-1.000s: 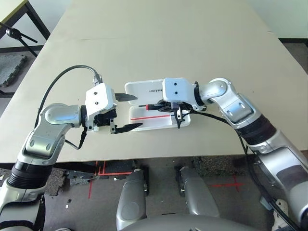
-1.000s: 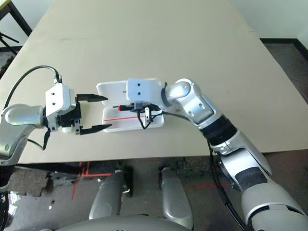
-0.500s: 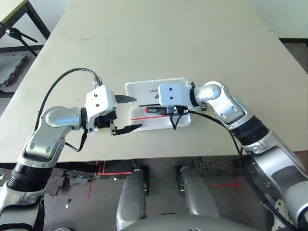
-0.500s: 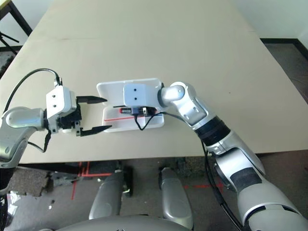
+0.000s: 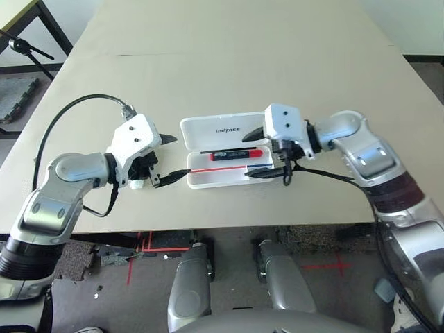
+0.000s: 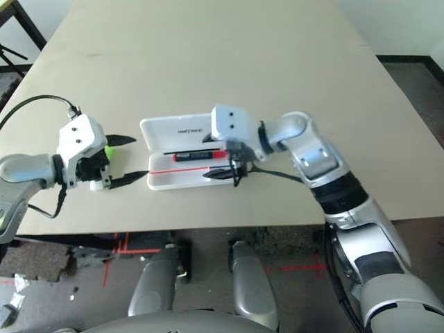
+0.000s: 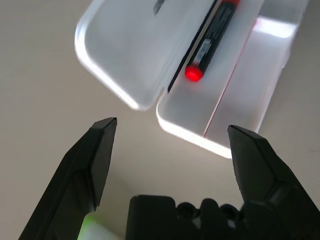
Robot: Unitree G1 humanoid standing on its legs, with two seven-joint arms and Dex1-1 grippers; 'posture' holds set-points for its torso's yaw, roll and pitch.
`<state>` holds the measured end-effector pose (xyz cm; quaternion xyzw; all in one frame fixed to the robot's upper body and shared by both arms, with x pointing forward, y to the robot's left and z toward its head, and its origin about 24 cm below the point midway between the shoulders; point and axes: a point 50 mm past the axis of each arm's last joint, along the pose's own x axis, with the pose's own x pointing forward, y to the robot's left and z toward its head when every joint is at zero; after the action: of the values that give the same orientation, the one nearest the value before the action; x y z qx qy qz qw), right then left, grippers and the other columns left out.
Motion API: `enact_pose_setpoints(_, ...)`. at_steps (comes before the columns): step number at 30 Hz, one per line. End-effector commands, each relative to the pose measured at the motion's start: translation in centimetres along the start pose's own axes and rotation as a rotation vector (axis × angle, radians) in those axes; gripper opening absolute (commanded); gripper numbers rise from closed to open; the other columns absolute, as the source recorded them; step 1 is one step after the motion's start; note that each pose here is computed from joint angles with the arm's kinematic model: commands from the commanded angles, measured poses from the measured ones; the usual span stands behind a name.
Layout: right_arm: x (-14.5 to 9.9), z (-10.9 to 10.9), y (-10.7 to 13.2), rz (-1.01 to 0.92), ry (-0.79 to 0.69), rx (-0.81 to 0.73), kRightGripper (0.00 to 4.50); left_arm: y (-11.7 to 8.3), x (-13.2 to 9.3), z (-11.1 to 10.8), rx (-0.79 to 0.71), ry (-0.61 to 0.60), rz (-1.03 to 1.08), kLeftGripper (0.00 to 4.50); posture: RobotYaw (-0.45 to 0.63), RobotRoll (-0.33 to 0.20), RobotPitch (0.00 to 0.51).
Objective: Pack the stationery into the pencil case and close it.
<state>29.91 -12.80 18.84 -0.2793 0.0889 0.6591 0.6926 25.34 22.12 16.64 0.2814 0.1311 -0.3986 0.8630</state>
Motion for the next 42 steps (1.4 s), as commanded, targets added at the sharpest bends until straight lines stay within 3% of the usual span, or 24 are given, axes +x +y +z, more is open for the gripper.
enact_pose_setpoints(1,-1.0,0.0,0.6,0.028,-0.023,0.028,4.47,0.2,-1.0,-0.3,-0.071,0.051,0.095,4.5,0.02,0.0,0.219)
enact_pose_setpoints(14,-0.8,-0.6,0.8,0.011,-0.022,0.044,4.47,0.9,-2.2,-2.9,-0.426,0.244,0.42,4.5,0.04,0.0,0.223)
enact_pose_setpoints(28,-0.4,-0.7,0.6,-0.011,-0.021,0.023,4.47,0.6,-1.1,-5.1,-0.586,0.306,0.49,4.5,0.03,0.0,0.216)
enact_pose_setpoints(32,-0.6,-0.8,0.6,-0.019,-0.02,0.023,4.5,0.7,-1.1,-5.7,-0.62,0.346,0.512,3.63,0.02,0.0,0.216)
enact_pose_setpoints(35,-0.7,-0.8,0.6,-0.025,-0.017,0.025,4.5,0.8,-1.2,-5.6,-0.622,0.357,0.506,2.38,0.02,0.0,0.217)
enact_pose_setpoints(39,-0.9,-0.8,0.6,-0.03,-0.013,0.027,4.5,1.0,-1.6,-5.3,-0.609,0.359,0.495,1.08,0.02,0.0,0.217)
enact_pose_setpoints(42,-1.1,-1.0,0.5,-0.041,-0.006,0.031,4.5,1.5,-2.5,-5.2,-0.587,0.359,0.484,1.09,0.01,0.0,0.216)
